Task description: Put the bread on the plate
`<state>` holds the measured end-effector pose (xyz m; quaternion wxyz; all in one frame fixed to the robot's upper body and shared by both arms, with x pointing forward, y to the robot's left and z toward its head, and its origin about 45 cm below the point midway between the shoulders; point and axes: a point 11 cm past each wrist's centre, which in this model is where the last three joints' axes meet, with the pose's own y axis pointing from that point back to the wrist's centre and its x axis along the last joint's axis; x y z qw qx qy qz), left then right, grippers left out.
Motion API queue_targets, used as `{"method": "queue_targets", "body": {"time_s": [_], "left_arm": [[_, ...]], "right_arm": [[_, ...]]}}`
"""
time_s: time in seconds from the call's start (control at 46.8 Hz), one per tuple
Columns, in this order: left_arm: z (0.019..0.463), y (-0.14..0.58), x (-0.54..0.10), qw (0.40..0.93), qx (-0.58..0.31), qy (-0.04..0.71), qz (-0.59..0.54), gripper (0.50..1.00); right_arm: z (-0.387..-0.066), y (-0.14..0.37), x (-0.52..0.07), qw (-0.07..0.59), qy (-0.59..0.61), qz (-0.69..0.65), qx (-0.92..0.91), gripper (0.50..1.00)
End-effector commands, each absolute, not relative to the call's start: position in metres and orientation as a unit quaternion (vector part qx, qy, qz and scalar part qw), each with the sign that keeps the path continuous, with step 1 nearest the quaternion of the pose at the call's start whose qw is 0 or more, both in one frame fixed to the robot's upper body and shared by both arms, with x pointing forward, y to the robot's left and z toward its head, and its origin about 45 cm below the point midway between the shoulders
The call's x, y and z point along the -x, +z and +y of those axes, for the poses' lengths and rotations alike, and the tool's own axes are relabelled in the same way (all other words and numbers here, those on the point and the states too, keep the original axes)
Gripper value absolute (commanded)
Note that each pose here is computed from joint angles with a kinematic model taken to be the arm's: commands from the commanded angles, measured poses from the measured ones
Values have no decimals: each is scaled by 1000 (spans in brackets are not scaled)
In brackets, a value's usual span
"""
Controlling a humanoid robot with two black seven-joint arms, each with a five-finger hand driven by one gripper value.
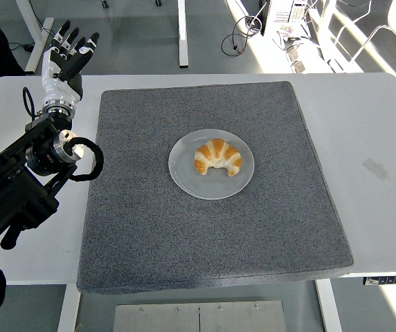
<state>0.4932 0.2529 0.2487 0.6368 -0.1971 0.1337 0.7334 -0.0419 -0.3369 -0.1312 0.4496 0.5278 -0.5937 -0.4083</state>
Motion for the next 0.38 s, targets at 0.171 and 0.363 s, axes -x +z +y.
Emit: {"method": "queue_targets", "body": {"time_s": [0.171, 0.363], "left_arm": [[264, 246, -495, 628, 208, 737, 141, 854], [271, 248, -496, 619, 218, 741, 144, 854]], "right_arm": [[-337, -131, 42, 450, -408, -594, -528, 1000], [-333, -132, 36, 439, -412, -597, -530, 1000]]}}
